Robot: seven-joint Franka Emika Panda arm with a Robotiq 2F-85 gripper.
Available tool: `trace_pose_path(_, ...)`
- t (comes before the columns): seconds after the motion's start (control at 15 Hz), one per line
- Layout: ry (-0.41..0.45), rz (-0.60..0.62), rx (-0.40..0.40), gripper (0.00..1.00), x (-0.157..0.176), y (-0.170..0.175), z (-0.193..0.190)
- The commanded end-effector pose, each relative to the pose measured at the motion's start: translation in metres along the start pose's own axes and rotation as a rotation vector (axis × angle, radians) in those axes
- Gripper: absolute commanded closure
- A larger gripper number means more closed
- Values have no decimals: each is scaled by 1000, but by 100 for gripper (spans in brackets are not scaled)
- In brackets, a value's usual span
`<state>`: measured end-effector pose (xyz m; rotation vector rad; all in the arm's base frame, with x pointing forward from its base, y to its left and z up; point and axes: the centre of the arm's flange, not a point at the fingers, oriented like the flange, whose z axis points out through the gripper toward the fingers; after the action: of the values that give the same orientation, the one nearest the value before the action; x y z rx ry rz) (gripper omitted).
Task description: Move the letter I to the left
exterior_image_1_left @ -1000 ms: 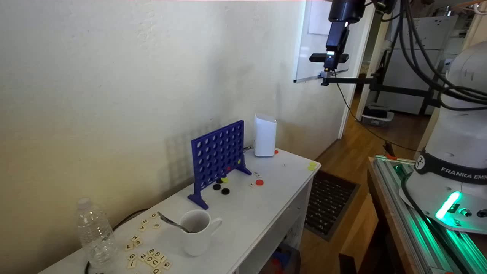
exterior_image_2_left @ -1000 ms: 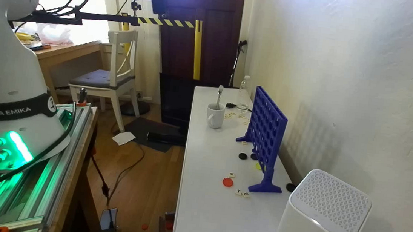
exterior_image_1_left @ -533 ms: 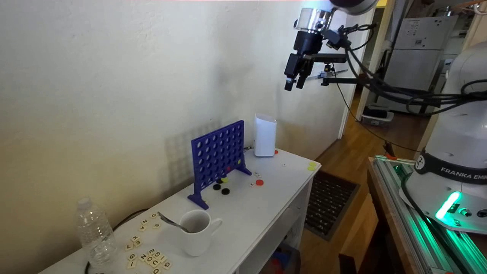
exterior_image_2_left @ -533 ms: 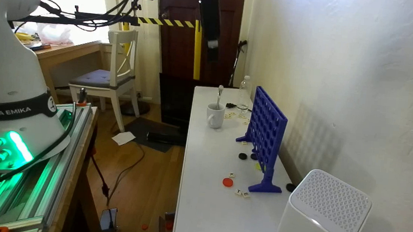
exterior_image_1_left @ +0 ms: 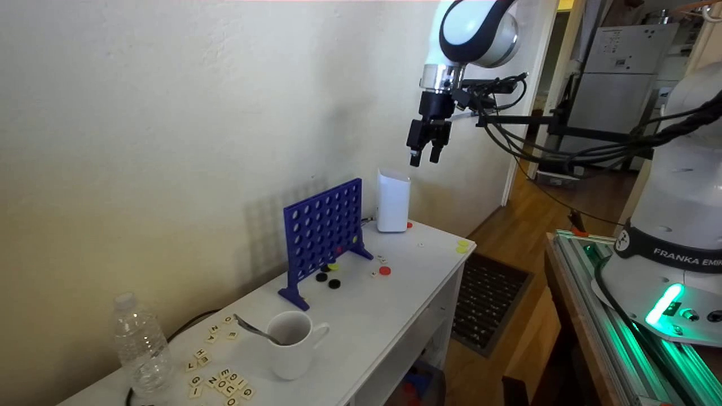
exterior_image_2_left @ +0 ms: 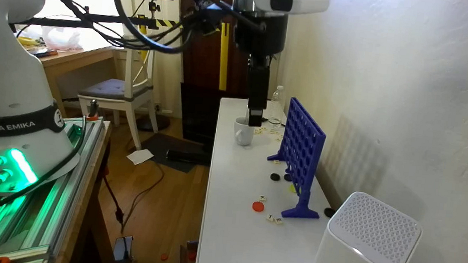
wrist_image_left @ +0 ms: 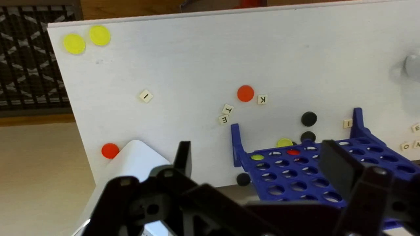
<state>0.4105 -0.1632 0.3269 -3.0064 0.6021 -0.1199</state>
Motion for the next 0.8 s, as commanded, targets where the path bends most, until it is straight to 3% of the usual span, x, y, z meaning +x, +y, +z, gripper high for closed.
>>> trace_pose_path(0.0,-26,49,56,0,15,17,30)
trace_pose_path(0.4,22,422,226,0,5,69,69)
trace_pose_path(0.6,24,616,232,0,1,93,90)
trace_pose_path(0.73,-14,714,188,0,1,100,105)
